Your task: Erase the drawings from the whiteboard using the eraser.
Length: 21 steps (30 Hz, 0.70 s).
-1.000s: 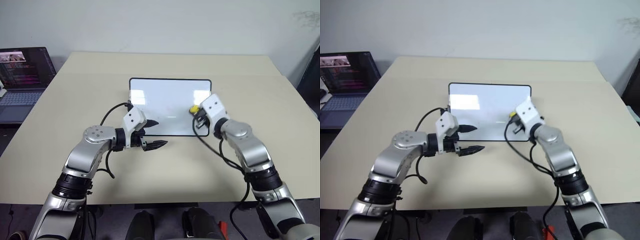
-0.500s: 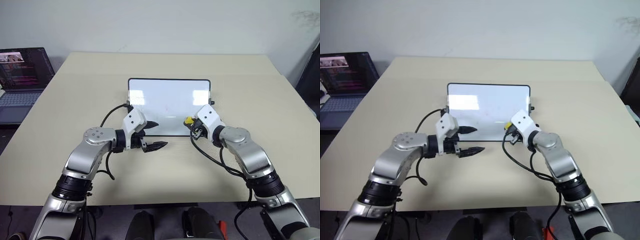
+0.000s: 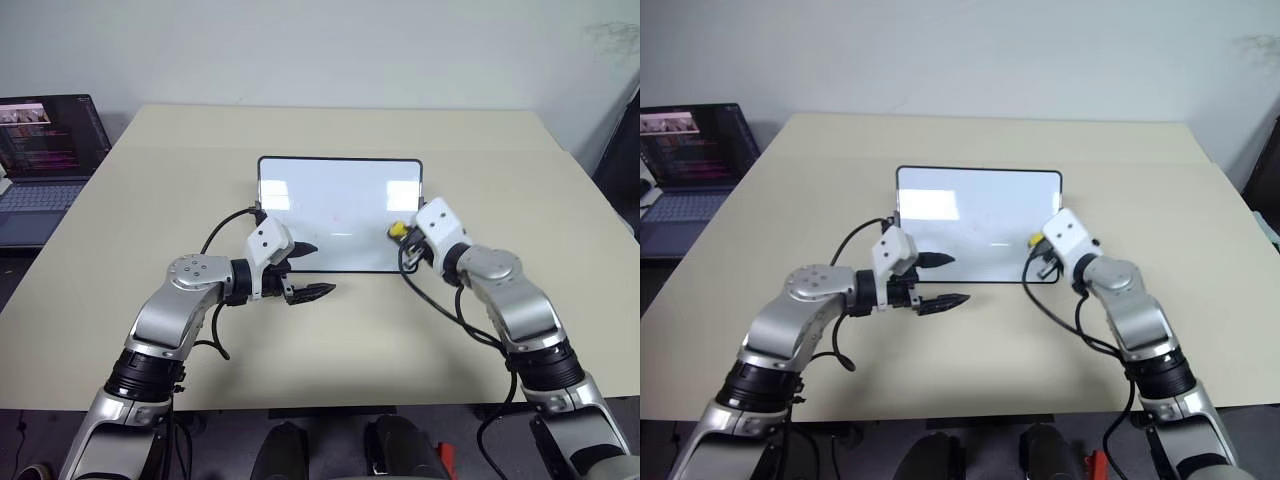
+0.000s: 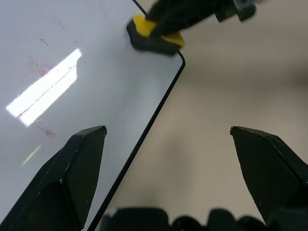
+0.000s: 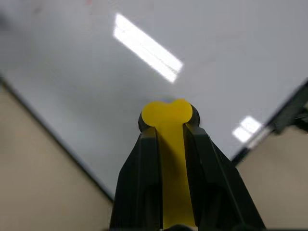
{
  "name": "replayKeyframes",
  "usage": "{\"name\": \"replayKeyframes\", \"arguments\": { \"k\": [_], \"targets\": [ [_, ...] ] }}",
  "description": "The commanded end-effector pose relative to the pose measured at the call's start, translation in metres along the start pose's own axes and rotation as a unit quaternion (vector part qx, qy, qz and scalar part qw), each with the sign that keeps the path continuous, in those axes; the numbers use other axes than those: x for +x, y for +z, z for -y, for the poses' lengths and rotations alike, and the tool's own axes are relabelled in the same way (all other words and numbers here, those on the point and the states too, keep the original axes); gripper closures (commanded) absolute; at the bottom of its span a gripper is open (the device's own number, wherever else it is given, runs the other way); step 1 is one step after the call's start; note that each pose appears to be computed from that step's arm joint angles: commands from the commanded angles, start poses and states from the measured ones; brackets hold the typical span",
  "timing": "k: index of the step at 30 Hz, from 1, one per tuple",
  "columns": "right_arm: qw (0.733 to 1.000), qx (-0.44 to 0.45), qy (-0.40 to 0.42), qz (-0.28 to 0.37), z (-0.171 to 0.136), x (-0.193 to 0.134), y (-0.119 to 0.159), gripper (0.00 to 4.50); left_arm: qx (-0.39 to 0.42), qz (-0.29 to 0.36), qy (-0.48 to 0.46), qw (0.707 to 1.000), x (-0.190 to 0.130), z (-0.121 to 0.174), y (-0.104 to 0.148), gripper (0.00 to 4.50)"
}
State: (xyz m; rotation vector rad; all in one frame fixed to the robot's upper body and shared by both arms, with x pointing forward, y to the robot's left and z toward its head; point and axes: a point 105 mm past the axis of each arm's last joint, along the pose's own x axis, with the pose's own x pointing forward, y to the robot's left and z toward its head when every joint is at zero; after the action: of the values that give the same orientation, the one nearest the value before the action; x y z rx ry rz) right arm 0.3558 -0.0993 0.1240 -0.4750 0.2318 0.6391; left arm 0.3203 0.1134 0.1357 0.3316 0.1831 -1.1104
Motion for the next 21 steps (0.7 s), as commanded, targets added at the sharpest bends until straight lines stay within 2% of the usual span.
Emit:
{"name": "replayKeyframes", "arguments": {
  "k": [1, 5, 10, 13, 18, 21],
  "targets": [
    [1.0, 0.006, -0.009, -0.004, 0.0, 0.002, -0.001, 4.17, 0.02, 0.02, 0.001, 1.0, -0.002, 0.001, 0.015, 0.0],
    [0.993, -0.006, -0.11, 0.037, 0.04, 0.003, 0.023, 4.17, 0.017, 0.021, 0.001, 1.0, -0.002, 0.002, 0.015, 0.0],
    [0.984, -0.014, -0.161, 0.076, 0.062, 0.002, 0.047, 4.17, 0.016, 0.021, 0.0, 1.0, -0.002, 0.002, 0.015, 0.0],
    [0.99, -0.014, -0.126, 0.07, 0.049, 0.009, 0.046, 4.24, 0.015, 0.021, 0.0, 1.0, -0.002, 0.003, 0.015, 0.0],
    [0.999, -0.014, -0.01, 0.042, 0.001, 0.016, 0.032, 4.31, 0.014, 0.023, 0.0, 1.0, -0.002, 0.003, 0.015, 0.0],
    [0.999, -0.017, -0.008, 0.04, -0.003, 0.017, 0.031, 4.33, 0.013, 0.023, 0.0, 1.0, -0.002, 0.003, 0.016, 0.0]
  ]
}}
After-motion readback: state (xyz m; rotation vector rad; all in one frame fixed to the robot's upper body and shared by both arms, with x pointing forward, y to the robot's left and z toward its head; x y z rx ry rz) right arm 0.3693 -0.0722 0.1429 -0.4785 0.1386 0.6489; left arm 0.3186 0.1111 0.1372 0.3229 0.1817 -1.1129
